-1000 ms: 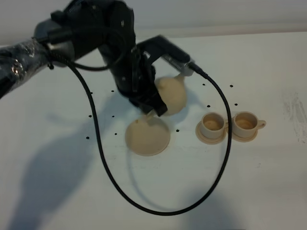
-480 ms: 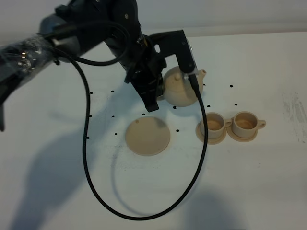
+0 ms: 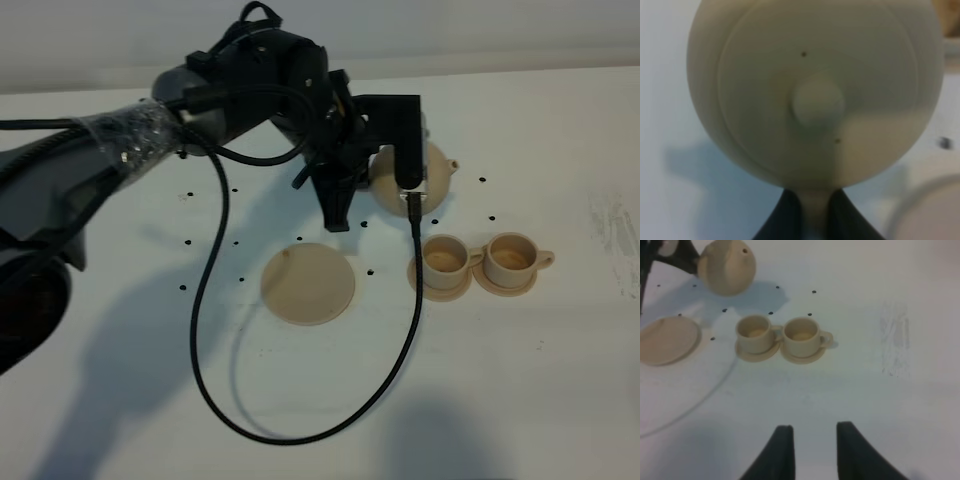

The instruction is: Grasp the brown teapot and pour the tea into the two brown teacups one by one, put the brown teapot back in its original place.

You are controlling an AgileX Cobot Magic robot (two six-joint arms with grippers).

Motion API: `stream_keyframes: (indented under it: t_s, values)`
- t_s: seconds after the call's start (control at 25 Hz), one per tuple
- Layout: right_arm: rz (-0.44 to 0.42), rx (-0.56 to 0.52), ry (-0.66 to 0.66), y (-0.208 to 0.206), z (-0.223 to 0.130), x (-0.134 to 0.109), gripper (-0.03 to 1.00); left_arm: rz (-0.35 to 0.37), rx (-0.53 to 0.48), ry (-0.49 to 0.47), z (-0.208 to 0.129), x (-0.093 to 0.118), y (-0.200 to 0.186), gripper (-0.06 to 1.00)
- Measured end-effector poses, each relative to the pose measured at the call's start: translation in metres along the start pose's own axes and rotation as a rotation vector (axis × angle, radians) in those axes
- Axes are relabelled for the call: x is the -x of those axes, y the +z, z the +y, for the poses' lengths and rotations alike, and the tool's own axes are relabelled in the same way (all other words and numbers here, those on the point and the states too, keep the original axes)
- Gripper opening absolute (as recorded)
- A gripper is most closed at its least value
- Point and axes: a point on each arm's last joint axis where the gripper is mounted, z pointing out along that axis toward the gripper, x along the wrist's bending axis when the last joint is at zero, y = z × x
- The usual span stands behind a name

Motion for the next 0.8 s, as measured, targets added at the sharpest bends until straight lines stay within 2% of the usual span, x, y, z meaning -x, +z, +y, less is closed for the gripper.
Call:
stream_keyframes:
  t_s: [0.2, 0.32, 0.56, 0.8]
  values:
    - [0.0, 0.0, 0.0, 0.0, 0.0, 0.0, 0.2, 0.054, 0.007, 0.095, 0.013, -0.007, 0.006, 0.08]
    - [0.0, 0.0, 0.0, 0.0, 0.0, 0.0, 0.2, 0.072, 0.001, 0.12, 0.015, -0.009, 0.007, 0.08]
    - [0.0, 0.0, 0.0, 0.0, 0.0, 0.0, 0.2, 0.088, 0.001, 0.145, 0.016, -0.011, 0.006, 0.08]
    - [0.0, 0.0, 0.0, 0.0, 0.0, 0.0, 0.2, 0.114, 0.009, 0.252, 0.017, -0.013, 0.006, 0.08]
